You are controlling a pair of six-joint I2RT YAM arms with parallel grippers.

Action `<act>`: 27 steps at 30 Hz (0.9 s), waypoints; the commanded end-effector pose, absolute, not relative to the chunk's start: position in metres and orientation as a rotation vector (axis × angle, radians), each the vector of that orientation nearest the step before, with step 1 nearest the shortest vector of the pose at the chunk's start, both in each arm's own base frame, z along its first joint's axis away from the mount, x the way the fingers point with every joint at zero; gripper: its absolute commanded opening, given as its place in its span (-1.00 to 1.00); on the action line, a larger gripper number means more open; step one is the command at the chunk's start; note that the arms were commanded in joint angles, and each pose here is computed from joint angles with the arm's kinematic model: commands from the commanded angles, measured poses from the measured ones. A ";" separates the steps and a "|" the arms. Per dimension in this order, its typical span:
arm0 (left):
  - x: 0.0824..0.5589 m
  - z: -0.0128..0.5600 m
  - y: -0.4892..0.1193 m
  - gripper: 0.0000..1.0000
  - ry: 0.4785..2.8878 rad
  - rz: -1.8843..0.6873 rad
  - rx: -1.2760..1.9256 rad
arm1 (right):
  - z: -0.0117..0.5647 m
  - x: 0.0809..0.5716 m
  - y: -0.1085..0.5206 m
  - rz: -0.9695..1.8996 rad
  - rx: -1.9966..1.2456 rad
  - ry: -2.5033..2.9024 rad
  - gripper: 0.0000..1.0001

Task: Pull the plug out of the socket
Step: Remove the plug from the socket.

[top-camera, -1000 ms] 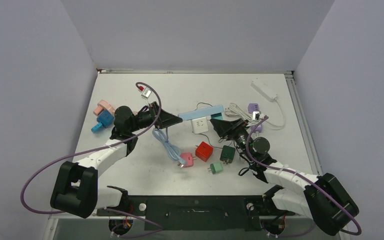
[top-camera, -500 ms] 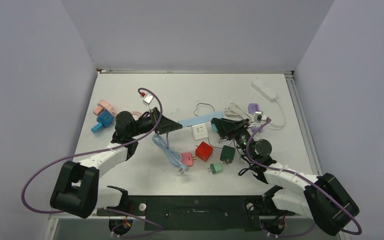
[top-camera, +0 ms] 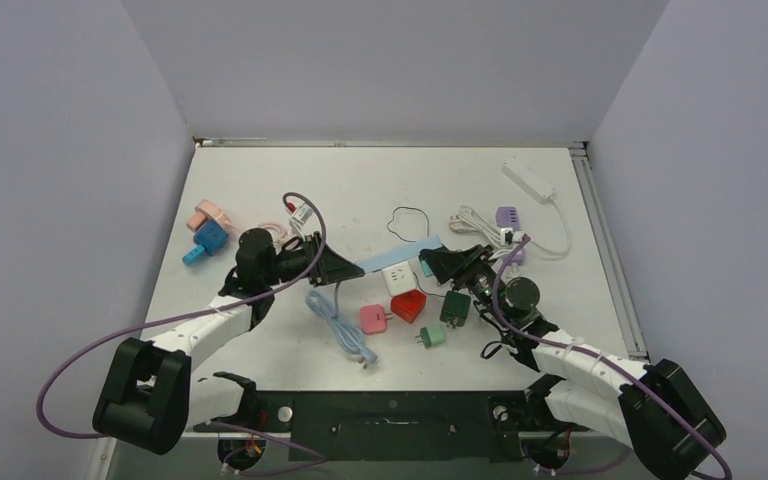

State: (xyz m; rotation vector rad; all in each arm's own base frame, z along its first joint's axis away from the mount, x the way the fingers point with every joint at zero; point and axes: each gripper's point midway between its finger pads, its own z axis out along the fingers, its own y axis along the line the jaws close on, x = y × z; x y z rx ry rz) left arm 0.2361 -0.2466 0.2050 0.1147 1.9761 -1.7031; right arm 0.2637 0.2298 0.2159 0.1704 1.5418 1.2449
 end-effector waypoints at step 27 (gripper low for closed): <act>0.251 0.189 -0.212 0.92 2.103 -0.716 0.365 | 0.116 0.258 0.256 1.104 0.006 1.906 -0.21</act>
